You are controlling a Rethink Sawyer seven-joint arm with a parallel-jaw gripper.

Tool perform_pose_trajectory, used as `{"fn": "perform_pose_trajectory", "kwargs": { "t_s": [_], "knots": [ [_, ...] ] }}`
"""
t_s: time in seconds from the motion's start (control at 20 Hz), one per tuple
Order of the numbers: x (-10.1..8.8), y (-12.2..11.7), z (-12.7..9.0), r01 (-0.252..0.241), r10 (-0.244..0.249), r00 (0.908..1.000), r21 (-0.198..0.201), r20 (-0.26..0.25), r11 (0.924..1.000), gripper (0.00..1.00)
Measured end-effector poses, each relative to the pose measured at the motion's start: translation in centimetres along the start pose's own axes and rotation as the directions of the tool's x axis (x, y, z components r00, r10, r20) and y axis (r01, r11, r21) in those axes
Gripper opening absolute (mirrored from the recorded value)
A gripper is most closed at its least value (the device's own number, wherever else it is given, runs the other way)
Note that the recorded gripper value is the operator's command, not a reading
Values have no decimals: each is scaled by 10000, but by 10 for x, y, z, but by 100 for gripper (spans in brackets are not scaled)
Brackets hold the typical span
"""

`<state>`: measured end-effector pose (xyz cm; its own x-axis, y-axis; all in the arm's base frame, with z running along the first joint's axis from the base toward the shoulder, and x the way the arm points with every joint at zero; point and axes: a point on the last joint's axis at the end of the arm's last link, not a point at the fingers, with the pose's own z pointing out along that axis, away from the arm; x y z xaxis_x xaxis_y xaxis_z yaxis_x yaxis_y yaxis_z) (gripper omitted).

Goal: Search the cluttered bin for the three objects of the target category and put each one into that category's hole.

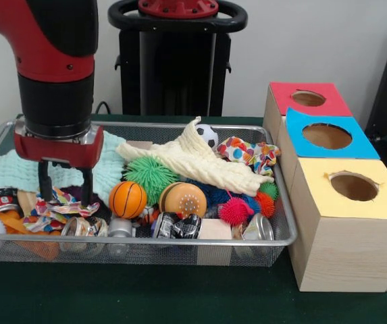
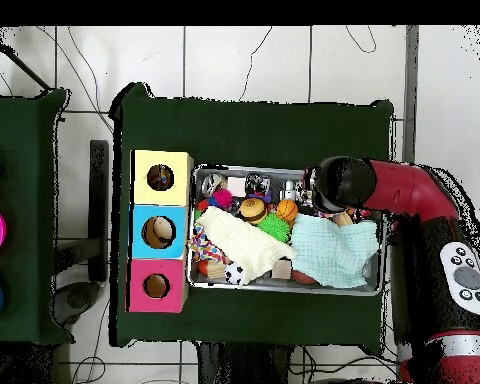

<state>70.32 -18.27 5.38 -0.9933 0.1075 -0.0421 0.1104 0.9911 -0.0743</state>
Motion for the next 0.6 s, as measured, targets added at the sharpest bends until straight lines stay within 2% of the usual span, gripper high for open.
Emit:
{"fn": "perform_pose_trajectory", "kwargs": {
  "t_s": [0.2, 0.55, 0.6],
  "knots": [
    [4, -2, 18, -77, 77, 9998, -33, -189, 10000, 100],
    [8, -4, 24, -95, 95, 9995, -21, -308, 10000, 100],
    [8, -6, 23, -108, 108, 9996, 24, -279, 9999, 0]
  ]
}}
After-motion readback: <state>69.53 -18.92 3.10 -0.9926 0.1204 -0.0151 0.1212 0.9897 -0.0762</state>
